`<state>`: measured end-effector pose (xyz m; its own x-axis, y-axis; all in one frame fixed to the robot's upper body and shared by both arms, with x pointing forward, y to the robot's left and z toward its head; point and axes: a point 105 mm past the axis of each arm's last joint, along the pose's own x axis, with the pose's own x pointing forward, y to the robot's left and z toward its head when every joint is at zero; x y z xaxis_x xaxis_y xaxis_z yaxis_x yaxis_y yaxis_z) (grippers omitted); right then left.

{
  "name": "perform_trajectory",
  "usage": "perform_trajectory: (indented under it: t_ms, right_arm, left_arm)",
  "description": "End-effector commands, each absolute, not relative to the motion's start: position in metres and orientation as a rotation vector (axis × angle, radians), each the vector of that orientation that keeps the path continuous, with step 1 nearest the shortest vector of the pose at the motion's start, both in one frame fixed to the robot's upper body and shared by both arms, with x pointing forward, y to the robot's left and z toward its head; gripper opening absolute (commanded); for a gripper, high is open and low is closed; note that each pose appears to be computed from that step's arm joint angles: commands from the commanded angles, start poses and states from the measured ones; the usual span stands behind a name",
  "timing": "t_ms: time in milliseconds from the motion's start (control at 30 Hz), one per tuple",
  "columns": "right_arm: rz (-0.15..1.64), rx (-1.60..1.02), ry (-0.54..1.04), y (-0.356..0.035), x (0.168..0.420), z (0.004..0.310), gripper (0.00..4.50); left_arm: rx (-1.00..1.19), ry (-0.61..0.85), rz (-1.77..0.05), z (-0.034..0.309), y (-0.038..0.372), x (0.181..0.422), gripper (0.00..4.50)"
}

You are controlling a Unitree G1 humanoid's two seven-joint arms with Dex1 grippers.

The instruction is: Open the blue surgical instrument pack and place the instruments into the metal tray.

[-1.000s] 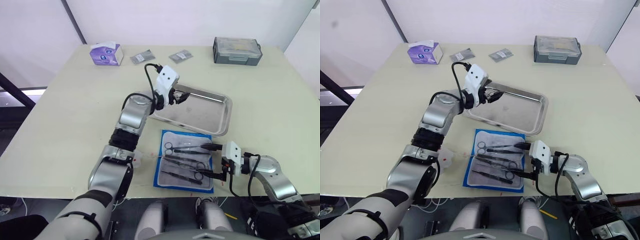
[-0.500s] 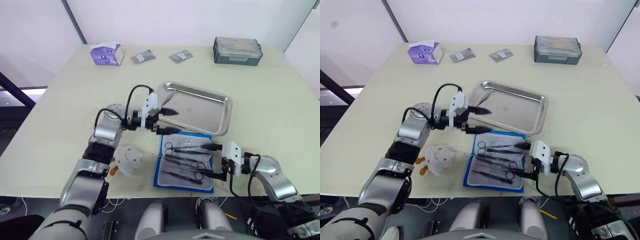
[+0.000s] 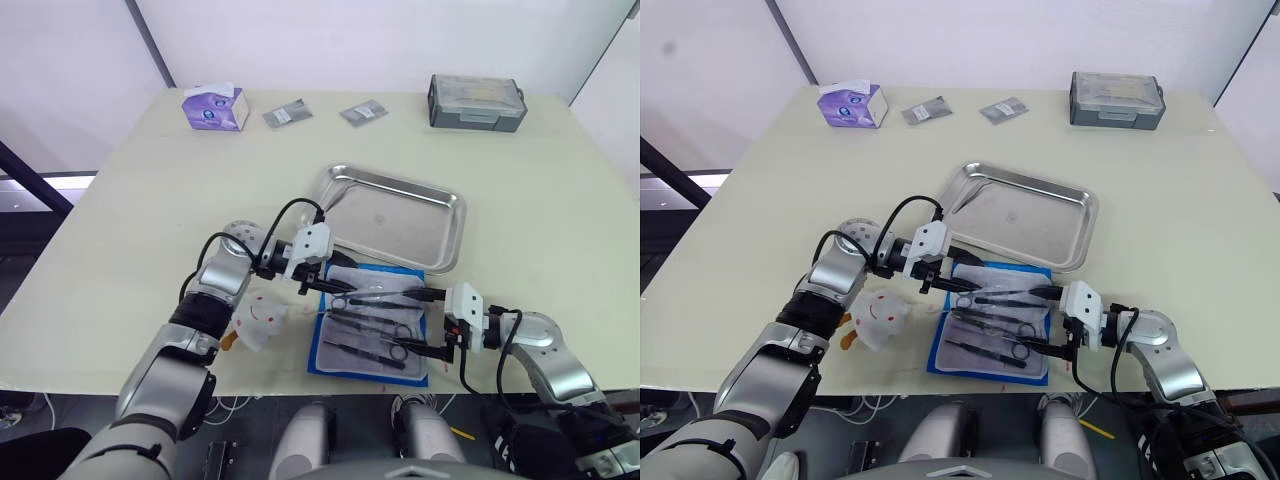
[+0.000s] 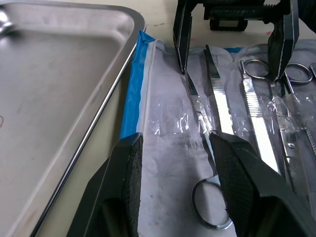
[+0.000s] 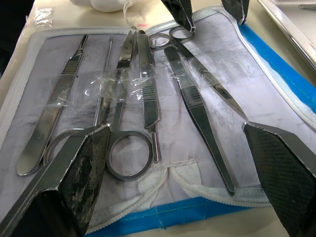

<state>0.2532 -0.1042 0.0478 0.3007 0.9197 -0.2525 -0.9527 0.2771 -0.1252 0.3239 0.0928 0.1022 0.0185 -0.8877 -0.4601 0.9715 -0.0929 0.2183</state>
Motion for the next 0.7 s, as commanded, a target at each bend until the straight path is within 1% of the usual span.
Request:
perform_trajectory:
  t_ms: [33,500,700]
  right_arm:
    - [1.252,-0.253,0.270,-0.111,0.244,0.021,4.50]
    - [1.246,-0.257,0.267,-0.112,0.245,0.022,4.50]
    - [1.243,-0.257,0.267,-0.112,0.245,0.022,4.50]
  left_arm:
    - [0.582,0.166,-1.591,0.104,0.089,0.320,2.18]
    - [0.639,0.232,-1.592,0.083,0.091,0.316,2.18]
    - [0.712,0.262,-1.537,0.076,0.099,0.325,2.18]
